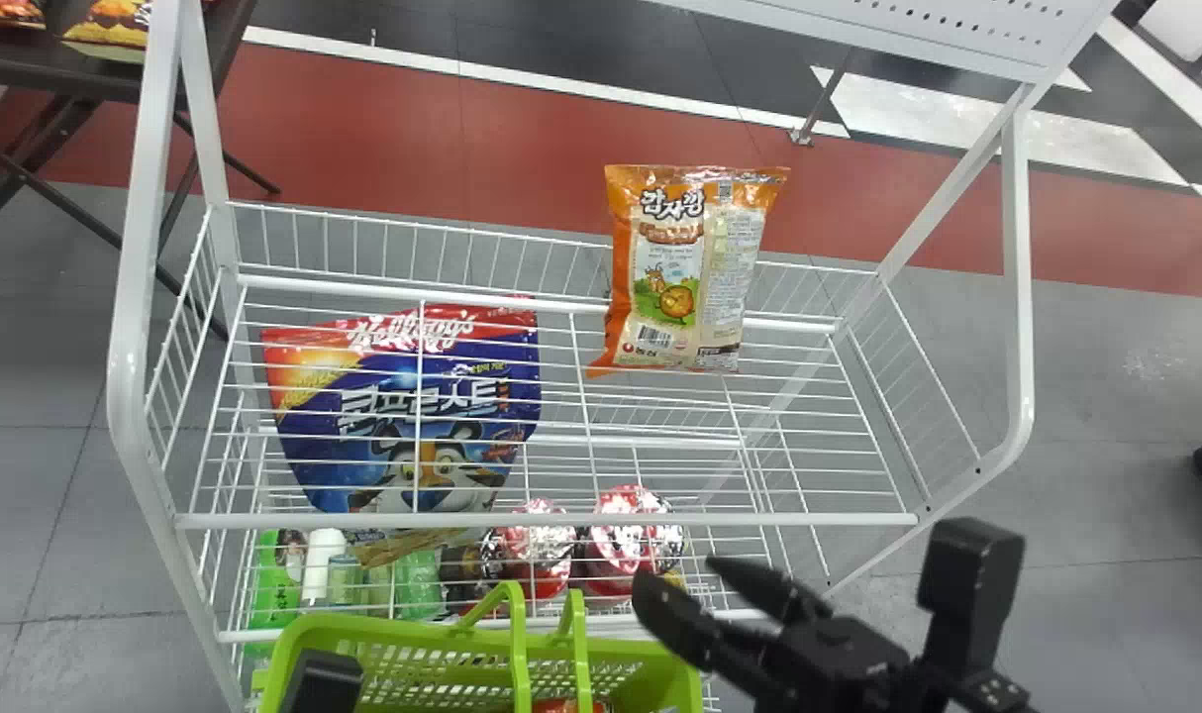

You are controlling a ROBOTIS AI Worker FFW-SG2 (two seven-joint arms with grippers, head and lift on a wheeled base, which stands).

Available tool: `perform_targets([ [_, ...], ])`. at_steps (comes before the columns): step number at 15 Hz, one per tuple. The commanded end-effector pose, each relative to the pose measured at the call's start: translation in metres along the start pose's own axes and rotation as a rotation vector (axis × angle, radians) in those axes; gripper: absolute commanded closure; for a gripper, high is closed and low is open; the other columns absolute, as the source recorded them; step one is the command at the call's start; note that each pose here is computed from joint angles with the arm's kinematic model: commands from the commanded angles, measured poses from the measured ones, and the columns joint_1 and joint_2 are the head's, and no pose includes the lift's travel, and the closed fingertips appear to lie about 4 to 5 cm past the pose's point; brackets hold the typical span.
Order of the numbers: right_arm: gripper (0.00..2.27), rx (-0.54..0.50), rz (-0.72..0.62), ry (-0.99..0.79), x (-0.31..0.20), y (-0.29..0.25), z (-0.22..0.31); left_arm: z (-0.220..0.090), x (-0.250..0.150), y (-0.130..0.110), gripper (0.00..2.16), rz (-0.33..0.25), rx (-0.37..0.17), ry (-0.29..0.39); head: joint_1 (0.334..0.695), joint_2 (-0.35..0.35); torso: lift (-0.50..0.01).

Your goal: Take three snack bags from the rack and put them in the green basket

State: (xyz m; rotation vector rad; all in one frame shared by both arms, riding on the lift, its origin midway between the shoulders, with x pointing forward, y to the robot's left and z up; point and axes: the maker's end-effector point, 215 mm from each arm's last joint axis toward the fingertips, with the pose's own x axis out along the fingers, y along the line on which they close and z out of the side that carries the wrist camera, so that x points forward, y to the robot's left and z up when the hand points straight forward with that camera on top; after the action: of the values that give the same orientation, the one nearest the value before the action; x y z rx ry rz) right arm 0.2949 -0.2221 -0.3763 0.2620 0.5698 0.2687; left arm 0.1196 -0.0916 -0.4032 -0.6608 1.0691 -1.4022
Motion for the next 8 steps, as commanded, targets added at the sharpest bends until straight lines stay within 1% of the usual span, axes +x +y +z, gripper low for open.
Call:
perform_targets([
  [1,0.09,-0.057,-0.037,-0.157,-0.001,0.010,0.050,0.000,0.000,0.000,1.55,-0.002,0.000,0.000,0.695,-0.350,-0.006],
  [3,0.10,-0.145,-0.099,-0.318,-0.009,0.018,0.090,0.000,0.000,0.001,1.55,-0.001,0.001,0.002,0.695,-0.350,-0.006],
  [6,0.11,-0.202,-0.139,-0.435,-0.014,0.021,0.106,0.000,-0.001,0.001,1.55,-0.003,0.000,0.007,0.695,-0.350,-0.006],
  [8,0.11,-0.214,-0.137,-0.542,-0.022,0.019,0.116,0.000,-0.002,0.000,1.55,-0.010,0.003,0.007,0.695,-0.350,-0.006],
])
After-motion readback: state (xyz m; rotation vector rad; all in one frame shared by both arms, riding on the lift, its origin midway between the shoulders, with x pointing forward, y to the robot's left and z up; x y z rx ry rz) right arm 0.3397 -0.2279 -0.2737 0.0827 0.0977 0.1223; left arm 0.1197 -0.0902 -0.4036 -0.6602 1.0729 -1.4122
